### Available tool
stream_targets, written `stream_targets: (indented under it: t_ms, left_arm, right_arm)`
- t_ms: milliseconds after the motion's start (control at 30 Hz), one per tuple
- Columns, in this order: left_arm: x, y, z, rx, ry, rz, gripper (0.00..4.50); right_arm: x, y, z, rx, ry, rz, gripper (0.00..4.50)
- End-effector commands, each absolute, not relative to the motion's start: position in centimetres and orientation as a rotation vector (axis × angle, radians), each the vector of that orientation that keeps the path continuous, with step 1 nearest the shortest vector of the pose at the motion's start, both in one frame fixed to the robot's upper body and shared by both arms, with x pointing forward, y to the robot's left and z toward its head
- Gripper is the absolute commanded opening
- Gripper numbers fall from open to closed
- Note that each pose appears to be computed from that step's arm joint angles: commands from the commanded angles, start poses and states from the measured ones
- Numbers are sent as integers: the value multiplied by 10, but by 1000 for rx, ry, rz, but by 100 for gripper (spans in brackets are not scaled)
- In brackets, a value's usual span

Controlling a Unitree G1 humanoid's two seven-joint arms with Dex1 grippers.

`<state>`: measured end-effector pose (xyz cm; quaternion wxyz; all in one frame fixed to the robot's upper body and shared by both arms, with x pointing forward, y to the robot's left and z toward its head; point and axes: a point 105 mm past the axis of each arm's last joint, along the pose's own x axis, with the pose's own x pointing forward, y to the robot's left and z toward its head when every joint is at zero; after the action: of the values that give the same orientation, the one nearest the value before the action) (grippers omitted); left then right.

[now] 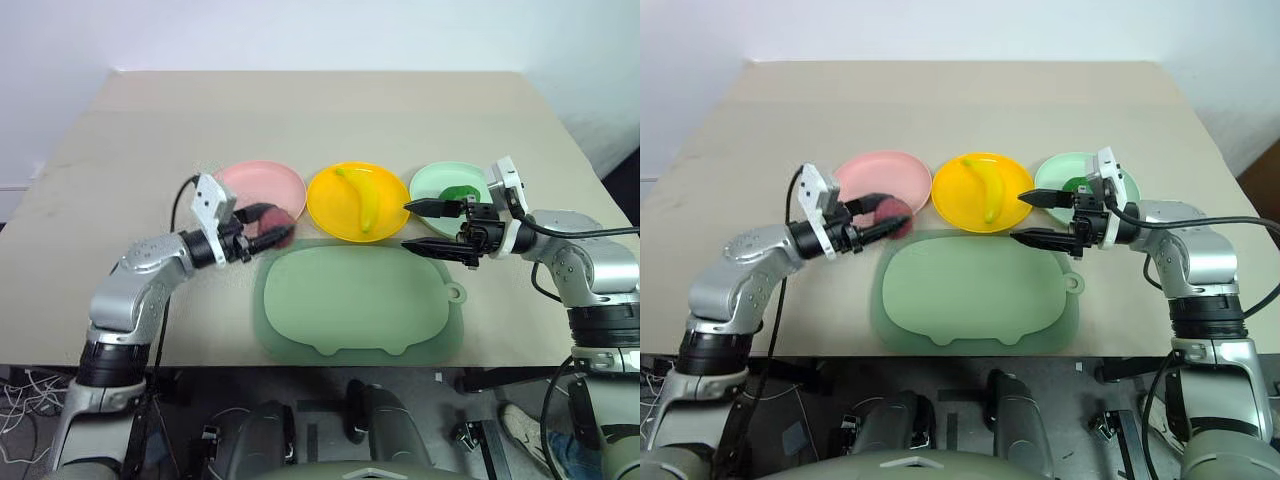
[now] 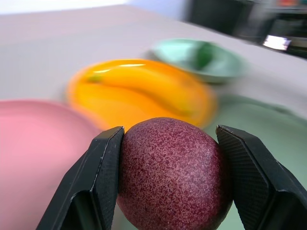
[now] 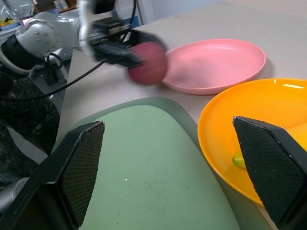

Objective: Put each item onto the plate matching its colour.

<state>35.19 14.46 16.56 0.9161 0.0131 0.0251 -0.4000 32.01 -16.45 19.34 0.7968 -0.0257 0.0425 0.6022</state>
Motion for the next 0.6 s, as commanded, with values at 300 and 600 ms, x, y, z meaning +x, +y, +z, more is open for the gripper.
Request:
stream_targets:
  t_ms: [300,600]
  left_arm:
    - [415,178,187,167,-43,-459,277]
    - [428,179,176,63,7,-456,447]
  right_arm:
    - [319,-160,204,-61,51,1301,450]
    - [317,-159,205,-64,50,1295,450]
